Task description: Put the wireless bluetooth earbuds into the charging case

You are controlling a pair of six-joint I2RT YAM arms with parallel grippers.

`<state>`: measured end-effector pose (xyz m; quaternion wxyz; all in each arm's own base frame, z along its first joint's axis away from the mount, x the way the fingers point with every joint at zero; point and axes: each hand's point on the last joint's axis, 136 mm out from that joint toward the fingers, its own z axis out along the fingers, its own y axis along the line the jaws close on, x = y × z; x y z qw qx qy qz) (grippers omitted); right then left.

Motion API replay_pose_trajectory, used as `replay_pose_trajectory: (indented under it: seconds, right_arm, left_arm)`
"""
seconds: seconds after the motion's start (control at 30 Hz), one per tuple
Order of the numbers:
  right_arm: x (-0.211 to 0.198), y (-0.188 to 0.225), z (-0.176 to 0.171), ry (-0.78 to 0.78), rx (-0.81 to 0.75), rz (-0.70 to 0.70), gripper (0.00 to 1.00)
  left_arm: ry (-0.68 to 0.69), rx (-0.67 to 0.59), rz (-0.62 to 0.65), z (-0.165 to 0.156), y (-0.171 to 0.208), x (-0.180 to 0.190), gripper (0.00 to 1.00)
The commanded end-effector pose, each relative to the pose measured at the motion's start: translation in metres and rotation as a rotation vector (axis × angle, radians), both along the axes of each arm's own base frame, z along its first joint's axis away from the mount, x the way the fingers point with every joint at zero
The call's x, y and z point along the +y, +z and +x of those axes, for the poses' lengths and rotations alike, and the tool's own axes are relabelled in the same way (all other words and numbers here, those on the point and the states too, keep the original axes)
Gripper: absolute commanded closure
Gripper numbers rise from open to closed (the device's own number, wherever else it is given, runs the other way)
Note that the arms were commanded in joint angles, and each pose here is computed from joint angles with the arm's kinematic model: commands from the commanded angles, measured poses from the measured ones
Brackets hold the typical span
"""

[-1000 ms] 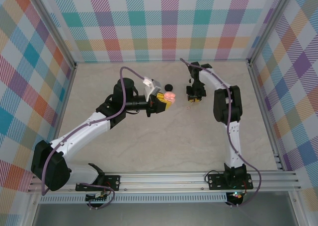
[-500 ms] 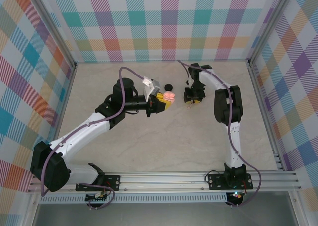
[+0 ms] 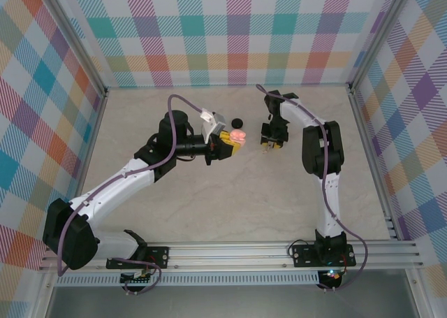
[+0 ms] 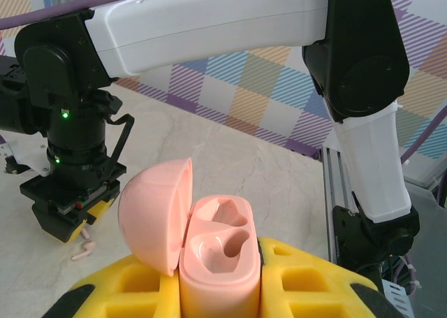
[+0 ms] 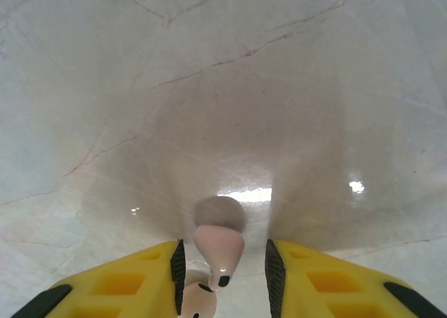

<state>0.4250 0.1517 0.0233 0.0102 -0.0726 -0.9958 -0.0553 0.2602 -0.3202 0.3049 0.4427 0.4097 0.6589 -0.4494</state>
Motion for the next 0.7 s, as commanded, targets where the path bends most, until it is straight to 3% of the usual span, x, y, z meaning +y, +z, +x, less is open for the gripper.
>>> replay_pose_trajectory:
  seconds: [0.0, 0.67]
  right_arm:
    - [0.002, 0.011, -0.003, -0.029, -0.012, -0.008, 0.62]
    - [0.004, 0.003, 0.009, -0.058, -0.016, -0.025, 0.67]
  left_arm:
    - [-0.007, -0.037, -0.017, -0.003, 0.008, 0.003, 0.90]
    - [-0.012, -0.039, -0.016, -0.004, 0.008, 0.003, 0.90]
